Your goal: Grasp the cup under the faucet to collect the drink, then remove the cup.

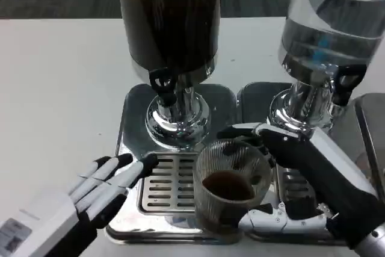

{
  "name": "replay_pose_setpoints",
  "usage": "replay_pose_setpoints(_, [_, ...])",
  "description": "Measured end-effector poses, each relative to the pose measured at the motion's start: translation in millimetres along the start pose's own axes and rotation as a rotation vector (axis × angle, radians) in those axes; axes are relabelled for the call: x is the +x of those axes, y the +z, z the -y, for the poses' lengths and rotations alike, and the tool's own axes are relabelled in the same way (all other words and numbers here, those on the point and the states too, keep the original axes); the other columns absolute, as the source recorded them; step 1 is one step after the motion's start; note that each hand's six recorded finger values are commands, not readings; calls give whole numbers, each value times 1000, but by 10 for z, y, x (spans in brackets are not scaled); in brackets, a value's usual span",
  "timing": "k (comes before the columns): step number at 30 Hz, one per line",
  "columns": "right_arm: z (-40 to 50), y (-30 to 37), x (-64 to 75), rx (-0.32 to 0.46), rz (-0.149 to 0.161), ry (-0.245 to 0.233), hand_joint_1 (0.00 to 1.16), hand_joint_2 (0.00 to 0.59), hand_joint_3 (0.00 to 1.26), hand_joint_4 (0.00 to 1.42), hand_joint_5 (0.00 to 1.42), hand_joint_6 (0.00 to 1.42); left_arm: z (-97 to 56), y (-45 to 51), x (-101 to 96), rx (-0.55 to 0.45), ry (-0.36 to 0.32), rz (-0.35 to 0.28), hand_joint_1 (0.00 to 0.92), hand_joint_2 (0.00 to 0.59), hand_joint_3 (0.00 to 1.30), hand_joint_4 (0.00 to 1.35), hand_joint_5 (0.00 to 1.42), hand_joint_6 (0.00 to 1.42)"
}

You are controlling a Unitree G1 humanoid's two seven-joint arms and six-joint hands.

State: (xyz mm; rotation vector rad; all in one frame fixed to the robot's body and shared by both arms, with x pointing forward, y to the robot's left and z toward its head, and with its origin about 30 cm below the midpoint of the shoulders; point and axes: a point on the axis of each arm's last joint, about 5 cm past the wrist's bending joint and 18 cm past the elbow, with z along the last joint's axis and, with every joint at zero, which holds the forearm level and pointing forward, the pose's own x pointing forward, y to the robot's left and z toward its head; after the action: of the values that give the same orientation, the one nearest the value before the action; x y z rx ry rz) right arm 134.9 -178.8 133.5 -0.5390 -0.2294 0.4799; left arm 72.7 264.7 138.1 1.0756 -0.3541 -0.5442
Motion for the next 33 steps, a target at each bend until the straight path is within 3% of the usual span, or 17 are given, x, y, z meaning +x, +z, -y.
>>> replay_pose_setpoints(9, [10,11,-1,-3,4,4,774,249,485,578,636,687,-49,-16,-2,38,-30,18,0,42,0,0,0,0])
replay_pose_setpoints(33, [45,15,-21,-7,-8,-7,774,255,493,584,645,687,-51,-47,20,25,-26,9,0,48,0,0,0,0])
